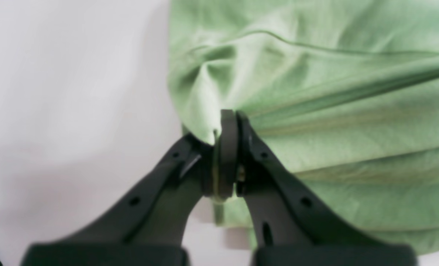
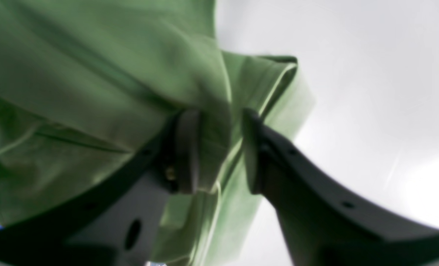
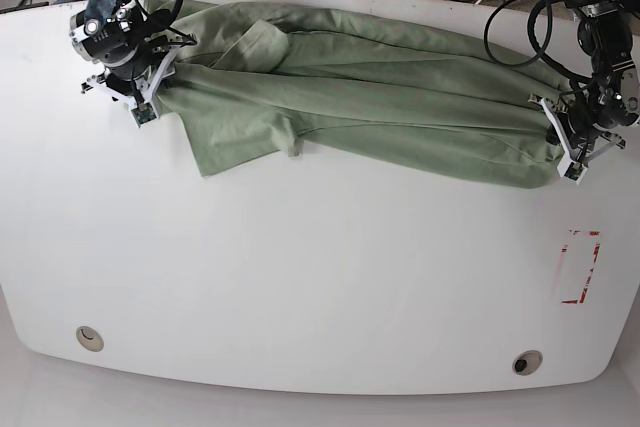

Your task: Layout the t-shirt on the table in an organized manner, then fold the t-shirt properly

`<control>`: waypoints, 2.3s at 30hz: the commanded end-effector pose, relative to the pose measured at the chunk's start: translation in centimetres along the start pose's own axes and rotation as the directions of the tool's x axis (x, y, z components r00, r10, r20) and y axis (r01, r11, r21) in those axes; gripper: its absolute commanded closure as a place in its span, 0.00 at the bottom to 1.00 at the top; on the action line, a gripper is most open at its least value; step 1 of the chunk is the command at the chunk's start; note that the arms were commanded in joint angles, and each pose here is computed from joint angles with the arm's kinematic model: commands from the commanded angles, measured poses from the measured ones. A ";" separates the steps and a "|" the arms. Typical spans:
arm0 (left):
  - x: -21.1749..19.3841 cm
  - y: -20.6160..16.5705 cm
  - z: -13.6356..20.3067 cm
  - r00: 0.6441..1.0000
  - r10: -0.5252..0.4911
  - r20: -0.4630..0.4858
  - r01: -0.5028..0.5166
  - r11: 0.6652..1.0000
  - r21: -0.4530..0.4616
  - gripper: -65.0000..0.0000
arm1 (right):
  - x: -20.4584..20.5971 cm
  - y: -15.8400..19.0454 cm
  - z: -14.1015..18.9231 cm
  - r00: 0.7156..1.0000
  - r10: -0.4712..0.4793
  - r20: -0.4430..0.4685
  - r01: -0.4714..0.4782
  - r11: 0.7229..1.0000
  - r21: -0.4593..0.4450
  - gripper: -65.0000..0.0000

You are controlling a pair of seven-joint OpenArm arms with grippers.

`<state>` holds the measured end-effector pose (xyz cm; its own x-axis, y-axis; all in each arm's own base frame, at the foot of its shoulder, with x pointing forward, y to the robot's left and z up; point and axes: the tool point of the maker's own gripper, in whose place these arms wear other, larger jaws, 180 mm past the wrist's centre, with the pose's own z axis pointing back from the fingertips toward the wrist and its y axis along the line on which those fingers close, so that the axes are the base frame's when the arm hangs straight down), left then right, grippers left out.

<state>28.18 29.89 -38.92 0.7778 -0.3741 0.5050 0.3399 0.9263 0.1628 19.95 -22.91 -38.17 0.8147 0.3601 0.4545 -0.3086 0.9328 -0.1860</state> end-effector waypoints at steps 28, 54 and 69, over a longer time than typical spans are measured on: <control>2.7 0.5 2.4 0.994 -0.071 0.088 0.067 0.996 0.054 0.87 | 1.2 -0.6 0.5 0.999 0.007 0.044 -0.006 1.000 -0.018 0.30; 2.3 2.0 3.0 0.995 -0.025 0.099 0.016 0.996 0.087 0.46 | 2.6 -1.1 0.5 0.997 0.005 0.080 -0.003 1.000 -0.030 0.30; 4.7 2.1 3.4 0.984 -0.009 0.178 -0.002 0.998 0.066 0.32 | 6.6 -2.9 0.8 0.986 0.012 0.166 0.001 0.997 -0.074 0.30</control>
<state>28.99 30.14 -35.67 0.7243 -0.3648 0.5851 0.3061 0.9305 0.2013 24.02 -22.97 -35.75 0.7599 0.3621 0.5399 -0.2858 0.9320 -0.2229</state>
